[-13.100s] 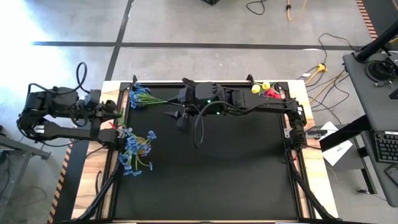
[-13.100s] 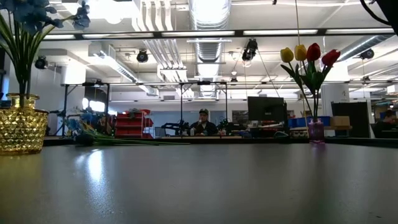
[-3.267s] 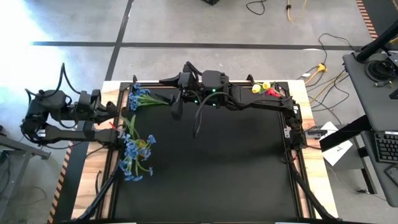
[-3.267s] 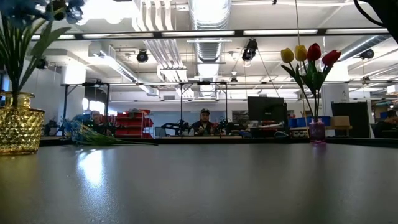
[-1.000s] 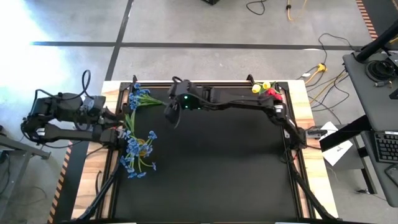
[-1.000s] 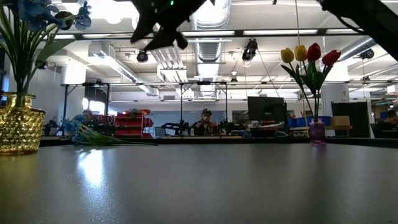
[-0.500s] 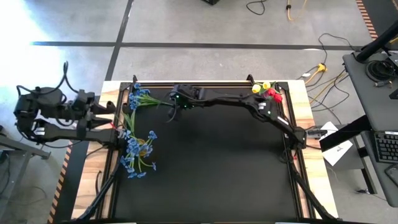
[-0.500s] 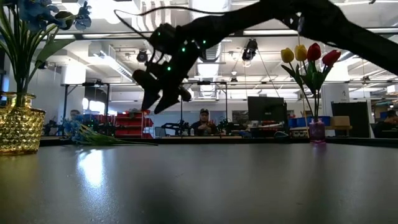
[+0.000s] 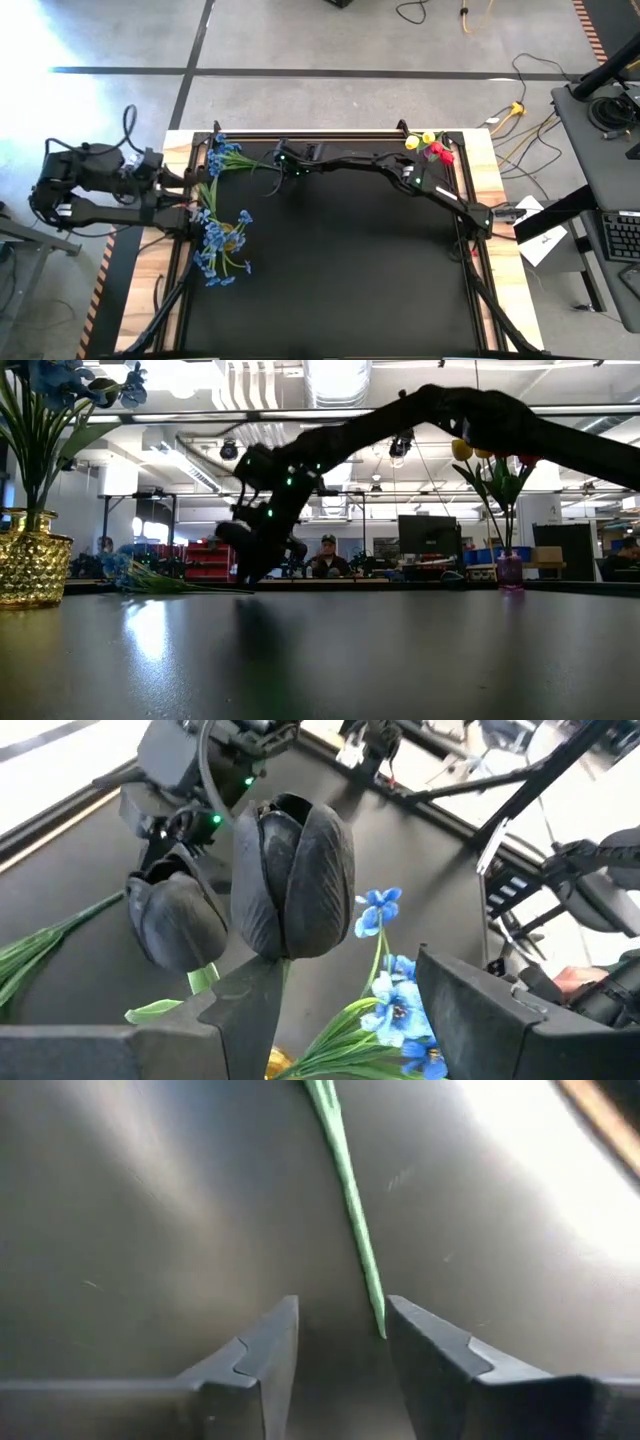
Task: Sort flowers into vase by color
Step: Put the black flower into the yellow vase, then put the blue flower into the yellow vase
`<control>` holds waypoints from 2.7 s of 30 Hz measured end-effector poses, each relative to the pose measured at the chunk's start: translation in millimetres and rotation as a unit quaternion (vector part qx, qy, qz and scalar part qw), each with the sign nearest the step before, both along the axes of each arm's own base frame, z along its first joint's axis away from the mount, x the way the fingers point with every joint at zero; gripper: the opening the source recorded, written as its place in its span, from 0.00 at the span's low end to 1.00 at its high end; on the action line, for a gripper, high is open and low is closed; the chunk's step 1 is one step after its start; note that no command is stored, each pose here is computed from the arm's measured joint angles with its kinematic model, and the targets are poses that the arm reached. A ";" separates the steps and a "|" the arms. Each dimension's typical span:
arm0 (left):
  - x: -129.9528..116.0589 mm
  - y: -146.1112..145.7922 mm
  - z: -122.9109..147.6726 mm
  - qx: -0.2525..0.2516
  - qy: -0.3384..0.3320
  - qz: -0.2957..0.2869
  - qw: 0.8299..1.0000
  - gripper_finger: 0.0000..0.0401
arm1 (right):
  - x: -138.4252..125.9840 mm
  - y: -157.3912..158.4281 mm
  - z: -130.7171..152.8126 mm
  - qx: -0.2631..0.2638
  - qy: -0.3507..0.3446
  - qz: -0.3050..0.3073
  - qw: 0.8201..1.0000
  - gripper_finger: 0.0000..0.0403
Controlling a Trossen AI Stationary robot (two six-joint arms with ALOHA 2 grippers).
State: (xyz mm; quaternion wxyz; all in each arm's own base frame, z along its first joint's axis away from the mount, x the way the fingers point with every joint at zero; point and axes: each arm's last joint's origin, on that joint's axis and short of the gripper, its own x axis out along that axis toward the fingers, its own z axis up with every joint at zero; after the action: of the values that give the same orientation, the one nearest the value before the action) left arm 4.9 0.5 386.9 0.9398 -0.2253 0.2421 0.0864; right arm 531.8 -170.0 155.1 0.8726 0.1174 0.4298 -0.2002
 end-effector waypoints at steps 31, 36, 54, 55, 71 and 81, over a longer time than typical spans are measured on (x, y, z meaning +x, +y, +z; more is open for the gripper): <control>8.1 -0.9 -4.8 0.001 0.035 -0.028 0.999 0.54 | -14.6 45.0 17.8 0.056 0.094 0.075 0.991 0.02; 6.5 -1.1 -5.2 0.003 0.035 -0.032 0.999 0.54 | -37.4 73.3 25.7 0.106 0.209 0.077 0.969 0.02; 3.6 -4.1 -6.8 -0.018 0.040 -0.078 0.996 0.54 | -20.3 141.8 30.3 0.085 0.164 0.171 0.968 0.50; 3.1 -4.2 -7.3 -0.019 0.043 -0.079 0.996 0.54 | -15.8 142.1 30.6 0.063 0.147 0.167 0.973 0.51; 4.4 -1.1 -5.6 0.037 0.035 -0.050 0.997 0.54 | -3.2 134.7 -6.8 0.018 0.153 0.132 0.979 0.14; 3.5 0.0 28.4 0.071 -0.111 -0.032 0.991 0.54 | -19.9 127.2 91.3 -0.020 0.051 0.080 0.995 0.04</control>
State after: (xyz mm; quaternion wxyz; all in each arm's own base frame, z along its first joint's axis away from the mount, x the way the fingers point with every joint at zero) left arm 8.5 0.4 415.2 0.9767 -0.1583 0.1365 0.0480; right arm 511.9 -42.8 246.5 0.8650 0.0549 0.4777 -0.1436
